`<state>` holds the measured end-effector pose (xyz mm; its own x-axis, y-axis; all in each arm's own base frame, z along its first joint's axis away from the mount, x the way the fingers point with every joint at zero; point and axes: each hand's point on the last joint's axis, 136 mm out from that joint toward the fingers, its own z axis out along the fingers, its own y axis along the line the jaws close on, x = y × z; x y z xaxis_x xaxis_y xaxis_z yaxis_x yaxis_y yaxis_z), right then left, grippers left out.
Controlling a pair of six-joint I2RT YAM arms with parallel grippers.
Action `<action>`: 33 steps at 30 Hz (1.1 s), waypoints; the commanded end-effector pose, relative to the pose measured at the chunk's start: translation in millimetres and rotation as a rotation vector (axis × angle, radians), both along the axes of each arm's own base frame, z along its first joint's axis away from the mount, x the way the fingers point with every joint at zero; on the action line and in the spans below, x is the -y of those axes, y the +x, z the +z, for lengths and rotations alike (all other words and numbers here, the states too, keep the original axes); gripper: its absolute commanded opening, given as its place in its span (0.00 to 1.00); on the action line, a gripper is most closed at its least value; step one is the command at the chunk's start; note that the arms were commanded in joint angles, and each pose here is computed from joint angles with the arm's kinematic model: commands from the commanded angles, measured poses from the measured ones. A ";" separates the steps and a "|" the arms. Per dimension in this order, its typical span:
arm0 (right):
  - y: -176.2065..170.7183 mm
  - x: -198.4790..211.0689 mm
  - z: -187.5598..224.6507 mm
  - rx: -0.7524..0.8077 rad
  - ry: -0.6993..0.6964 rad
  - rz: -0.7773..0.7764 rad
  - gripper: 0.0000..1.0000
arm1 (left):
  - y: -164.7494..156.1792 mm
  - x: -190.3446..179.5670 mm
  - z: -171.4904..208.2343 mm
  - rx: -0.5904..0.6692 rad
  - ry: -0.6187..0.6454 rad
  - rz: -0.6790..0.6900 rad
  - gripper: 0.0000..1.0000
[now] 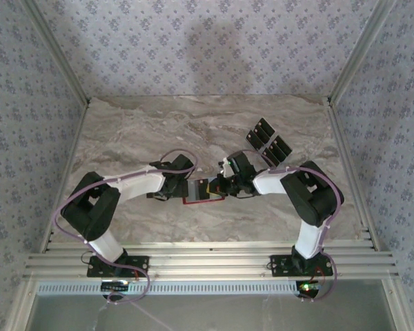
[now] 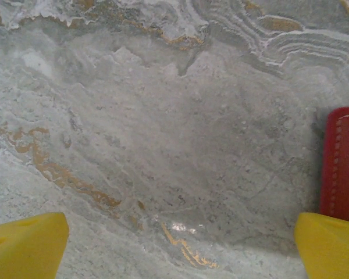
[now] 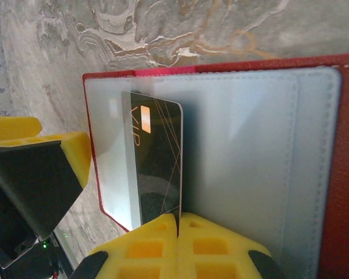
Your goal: Put the credit cards into the card holder
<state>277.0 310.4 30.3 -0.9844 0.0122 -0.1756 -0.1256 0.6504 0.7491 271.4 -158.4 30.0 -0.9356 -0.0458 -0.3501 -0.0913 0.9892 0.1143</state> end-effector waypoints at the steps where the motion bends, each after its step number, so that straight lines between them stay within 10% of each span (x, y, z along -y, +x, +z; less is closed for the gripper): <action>1: -6.0 1.7 -16.2 -0.033 -0.073 0.018 0.00 | 0.7 3.6 -3.4 -0.013 -0.009 -0.011 1.00; 14: -3.0 5.3 21.3 0.030 -0.141 0.053 0.41 | -1.0 3.9 -4.8 -0.011 -0.020 -0.012 1.00; 24: 5.5 20.8 34.1 0.099 -0.331 0.071 0.38 | 4.9 -2.9 18.7 0.040 -0.034 -0.002 1.00; 33: 9.8 16.5 15.3 0.100 -0.444 0.102 0.14 | 3.7 -14.1 10.7 0.017 -0.016 0.017 1.00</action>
